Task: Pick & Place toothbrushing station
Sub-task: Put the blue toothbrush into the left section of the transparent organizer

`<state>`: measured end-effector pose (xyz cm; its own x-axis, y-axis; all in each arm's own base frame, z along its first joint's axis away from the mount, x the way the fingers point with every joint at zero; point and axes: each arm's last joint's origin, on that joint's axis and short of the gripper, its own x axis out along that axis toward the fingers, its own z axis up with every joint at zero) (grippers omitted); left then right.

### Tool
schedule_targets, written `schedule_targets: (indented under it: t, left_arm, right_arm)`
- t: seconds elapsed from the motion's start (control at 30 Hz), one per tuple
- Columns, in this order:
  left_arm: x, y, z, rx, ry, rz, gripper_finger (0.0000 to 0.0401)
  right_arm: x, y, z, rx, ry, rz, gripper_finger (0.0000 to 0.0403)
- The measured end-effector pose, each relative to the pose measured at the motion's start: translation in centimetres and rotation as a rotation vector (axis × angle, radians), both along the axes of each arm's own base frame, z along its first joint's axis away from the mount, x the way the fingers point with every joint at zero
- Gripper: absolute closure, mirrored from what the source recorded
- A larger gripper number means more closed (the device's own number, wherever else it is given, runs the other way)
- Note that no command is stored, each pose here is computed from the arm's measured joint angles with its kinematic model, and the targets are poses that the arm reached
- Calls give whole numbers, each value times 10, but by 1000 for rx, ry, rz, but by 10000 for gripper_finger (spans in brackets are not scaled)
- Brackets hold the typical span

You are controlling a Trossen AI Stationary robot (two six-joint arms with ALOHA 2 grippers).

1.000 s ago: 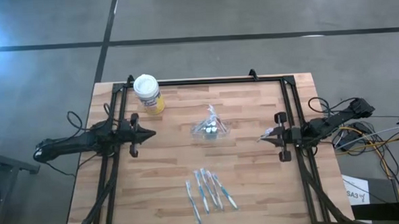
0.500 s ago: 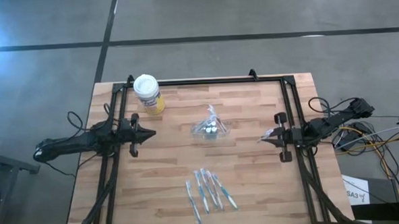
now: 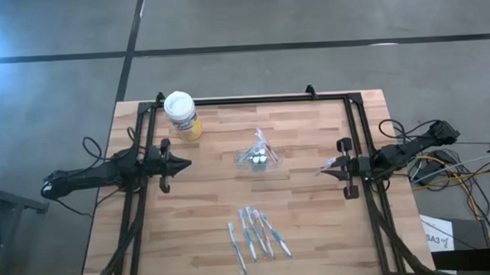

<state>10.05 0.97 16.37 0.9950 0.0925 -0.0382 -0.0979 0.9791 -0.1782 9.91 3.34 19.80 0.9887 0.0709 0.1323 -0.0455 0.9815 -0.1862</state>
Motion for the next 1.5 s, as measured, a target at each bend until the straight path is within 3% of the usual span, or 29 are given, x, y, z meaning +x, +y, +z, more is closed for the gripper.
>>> schedule_targets:
  t: [0.33,0.63,0.93,1.23,1.5]
  left_arm:
    - [0,0,1,-3,-12,8,392]
    - [3,0,11,35,-112,-18,396]
    - [12,0,32,51,-177,-20,396]
    - [33,2,54,131,-105,-24,386]
    - [64,5,80,181,-120,-32,363]
  right_arm:
    - [0,-2,2,51,-16,-51,387]
    - [7,-2,6,69,-55,-73,387]
    - [23,-4,7,83,-67,-125,387]
    - [44,0,21,89,-14,-140,387]
    - [69,6,33,49,-66,-106,387]
